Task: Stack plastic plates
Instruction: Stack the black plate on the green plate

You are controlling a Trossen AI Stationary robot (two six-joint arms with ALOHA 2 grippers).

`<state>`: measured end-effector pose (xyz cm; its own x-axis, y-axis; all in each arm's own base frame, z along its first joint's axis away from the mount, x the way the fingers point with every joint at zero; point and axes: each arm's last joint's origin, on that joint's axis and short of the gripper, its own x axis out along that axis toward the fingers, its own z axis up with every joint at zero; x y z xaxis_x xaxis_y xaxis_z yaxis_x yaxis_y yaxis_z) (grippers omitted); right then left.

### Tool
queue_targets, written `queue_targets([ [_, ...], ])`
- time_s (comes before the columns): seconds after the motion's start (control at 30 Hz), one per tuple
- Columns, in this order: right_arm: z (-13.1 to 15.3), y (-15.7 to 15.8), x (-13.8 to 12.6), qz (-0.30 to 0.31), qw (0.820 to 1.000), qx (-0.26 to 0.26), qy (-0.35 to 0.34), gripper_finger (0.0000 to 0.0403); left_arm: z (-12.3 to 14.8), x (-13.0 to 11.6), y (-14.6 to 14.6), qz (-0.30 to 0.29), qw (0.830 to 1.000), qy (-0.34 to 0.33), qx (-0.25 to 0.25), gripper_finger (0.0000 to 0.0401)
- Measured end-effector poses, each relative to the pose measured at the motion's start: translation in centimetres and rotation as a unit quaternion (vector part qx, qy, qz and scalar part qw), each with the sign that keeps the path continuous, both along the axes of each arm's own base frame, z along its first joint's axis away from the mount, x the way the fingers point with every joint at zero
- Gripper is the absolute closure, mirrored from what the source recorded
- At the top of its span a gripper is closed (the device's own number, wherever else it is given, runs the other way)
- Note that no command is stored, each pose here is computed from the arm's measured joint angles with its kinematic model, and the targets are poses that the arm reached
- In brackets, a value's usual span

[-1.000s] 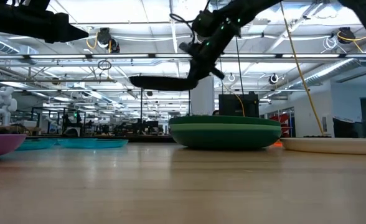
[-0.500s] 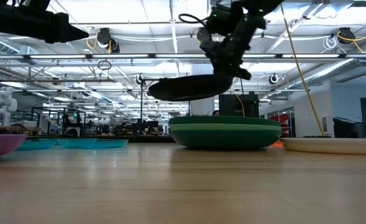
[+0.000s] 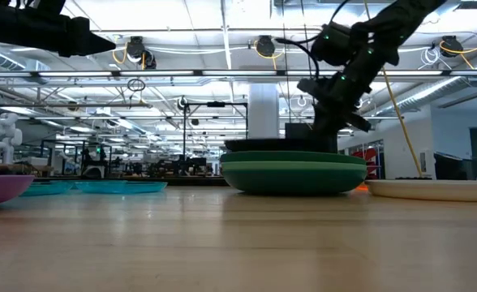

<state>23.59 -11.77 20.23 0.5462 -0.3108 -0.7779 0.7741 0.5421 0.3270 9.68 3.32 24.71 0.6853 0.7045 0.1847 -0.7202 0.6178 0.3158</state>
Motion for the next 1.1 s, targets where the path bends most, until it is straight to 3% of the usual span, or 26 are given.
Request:
queue_targets([
  [0.63,-0.6,0.1,-0.3,-0.029,1.000,-0.007,0.002,0.0396,0.0,0.0,0.0,0.001,1.000,0.002,0.002,0.0329],
  [1.0,-0.5,0.1,-0.3,-0.034,0.999,-0.002,-0.006,0.0321,0.0,0.0,0.0,0.001,1.000,0.003,0.002,0.0329],
  [1.1,0.7,0.2,-0.2,-0.025,0.999,0.005,-0.029,0.0307,0.0,0.0,0.0,0.001,1.000,0.003,0.002,0.0329],
])
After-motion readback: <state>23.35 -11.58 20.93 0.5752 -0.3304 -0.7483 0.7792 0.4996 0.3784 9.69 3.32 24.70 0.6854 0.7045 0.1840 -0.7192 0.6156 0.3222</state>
